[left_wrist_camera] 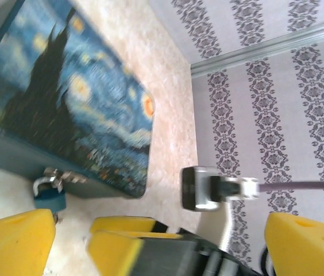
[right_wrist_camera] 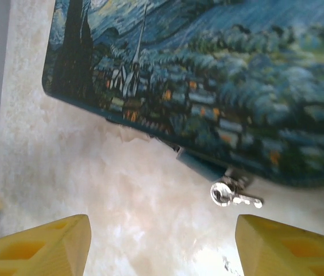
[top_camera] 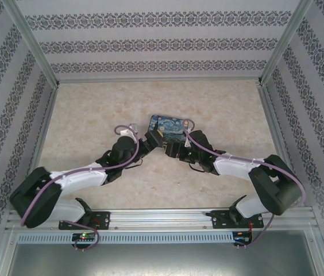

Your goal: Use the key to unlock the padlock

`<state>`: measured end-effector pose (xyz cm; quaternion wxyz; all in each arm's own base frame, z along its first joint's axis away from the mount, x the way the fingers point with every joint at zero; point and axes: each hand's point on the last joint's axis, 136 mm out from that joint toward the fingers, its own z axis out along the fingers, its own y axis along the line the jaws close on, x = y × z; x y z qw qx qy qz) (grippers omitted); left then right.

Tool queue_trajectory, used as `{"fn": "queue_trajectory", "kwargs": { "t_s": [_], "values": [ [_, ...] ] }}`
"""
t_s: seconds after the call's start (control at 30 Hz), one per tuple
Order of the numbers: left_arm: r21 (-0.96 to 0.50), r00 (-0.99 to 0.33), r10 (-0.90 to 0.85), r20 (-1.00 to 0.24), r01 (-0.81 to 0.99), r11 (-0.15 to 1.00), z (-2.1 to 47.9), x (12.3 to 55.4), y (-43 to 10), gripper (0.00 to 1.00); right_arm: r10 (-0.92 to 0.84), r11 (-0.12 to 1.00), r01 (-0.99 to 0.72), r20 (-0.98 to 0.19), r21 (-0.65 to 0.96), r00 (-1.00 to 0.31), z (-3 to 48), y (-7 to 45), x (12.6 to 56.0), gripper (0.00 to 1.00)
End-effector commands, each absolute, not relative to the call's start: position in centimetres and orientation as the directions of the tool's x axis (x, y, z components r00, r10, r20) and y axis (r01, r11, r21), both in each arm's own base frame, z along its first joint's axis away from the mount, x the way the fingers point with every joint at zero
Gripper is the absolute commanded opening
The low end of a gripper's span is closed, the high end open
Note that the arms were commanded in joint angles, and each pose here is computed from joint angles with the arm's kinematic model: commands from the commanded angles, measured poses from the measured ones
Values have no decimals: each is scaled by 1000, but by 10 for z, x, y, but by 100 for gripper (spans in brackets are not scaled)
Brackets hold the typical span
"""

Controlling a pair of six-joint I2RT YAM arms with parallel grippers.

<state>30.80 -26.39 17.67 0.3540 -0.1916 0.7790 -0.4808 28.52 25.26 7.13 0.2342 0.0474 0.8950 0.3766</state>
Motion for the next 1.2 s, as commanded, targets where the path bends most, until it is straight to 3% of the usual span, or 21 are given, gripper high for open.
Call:
{"fn": "queue_trajectory", "kwargs": {
  "t_s": [0.0, 0.27, 0.67, 1.17],
  "values": [
    [-730, -683, -529, -504, 8, 684, 159, 304, -232, 96, 301, 672, -123, -421, 731, -856, 94, 262, 314, 67],
    [-693, -691, -508, -515, -13, 720, 168, 316, -214, 98, 368, 687, -100, -464, 720, -806, 109, 234, 362, 67],
    [-617, -778, -401, -483, -23, 787, 155, 357, -215, 100, 241, 715, -199, -504, 671, -830, 81, 223, 327, 45],
    [-595, -818, -378, -433, -55, 802, 138, 385, -215, 100, 142, 725, -228, -465, 650, -874, 43, 244, 329, 47]
  ]
}}
